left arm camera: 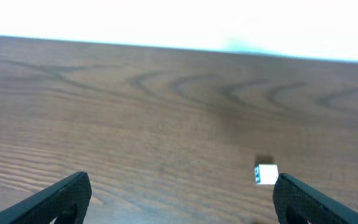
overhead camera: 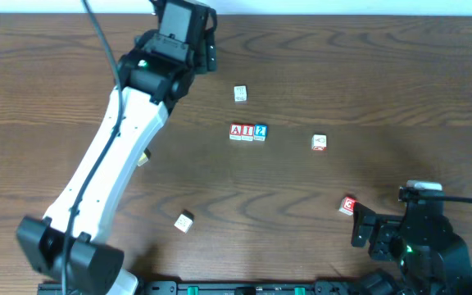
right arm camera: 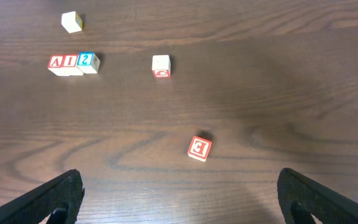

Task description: Spell out Ai2

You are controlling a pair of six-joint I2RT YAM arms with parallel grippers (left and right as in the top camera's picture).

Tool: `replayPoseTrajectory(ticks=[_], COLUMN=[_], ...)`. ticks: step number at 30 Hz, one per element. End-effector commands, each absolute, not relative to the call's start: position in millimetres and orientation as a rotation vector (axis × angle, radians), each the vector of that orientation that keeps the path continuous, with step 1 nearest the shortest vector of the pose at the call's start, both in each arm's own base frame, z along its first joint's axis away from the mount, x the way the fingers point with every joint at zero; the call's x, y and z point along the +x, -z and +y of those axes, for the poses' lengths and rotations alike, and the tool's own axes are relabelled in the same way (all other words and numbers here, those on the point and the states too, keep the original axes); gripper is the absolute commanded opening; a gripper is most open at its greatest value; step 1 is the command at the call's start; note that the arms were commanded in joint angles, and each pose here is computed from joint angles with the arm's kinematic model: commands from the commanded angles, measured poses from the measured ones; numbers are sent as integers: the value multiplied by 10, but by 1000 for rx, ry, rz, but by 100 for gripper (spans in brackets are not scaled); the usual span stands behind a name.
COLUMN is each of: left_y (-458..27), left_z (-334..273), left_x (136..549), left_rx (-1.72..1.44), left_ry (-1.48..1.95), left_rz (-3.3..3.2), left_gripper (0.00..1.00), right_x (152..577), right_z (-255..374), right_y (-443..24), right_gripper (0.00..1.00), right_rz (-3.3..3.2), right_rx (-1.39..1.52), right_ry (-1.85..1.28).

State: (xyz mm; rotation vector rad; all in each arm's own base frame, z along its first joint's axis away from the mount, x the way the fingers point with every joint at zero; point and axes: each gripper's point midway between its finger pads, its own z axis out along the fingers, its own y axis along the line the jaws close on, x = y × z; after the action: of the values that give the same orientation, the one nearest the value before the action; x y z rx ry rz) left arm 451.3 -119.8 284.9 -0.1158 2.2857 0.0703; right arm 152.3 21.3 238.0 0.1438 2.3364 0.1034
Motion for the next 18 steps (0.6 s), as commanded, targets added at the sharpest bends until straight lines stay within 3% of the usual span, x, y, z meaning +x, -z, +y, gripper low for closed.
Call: replayPoseTrajectory(ticks=[1,12,18], left_y=[-3071,-3194,-3446], left_z=[-1078,-861,-699], left_x=[4471,4365,4005], left_rx=[-145,-72,21], left_ry=[-107,-286,-339], left_rz=[2232,2213,2218], left_gripper=[95,95,95], right_x=[1520,1520,1520], right_z=[192,192,192], right_y=[-2383,-2383,-2383], right_gripper=[99,99,99], right_rz=[2332,2332,2332], right_rx=[166,166,166], right_ry=[-102,-102,-102])
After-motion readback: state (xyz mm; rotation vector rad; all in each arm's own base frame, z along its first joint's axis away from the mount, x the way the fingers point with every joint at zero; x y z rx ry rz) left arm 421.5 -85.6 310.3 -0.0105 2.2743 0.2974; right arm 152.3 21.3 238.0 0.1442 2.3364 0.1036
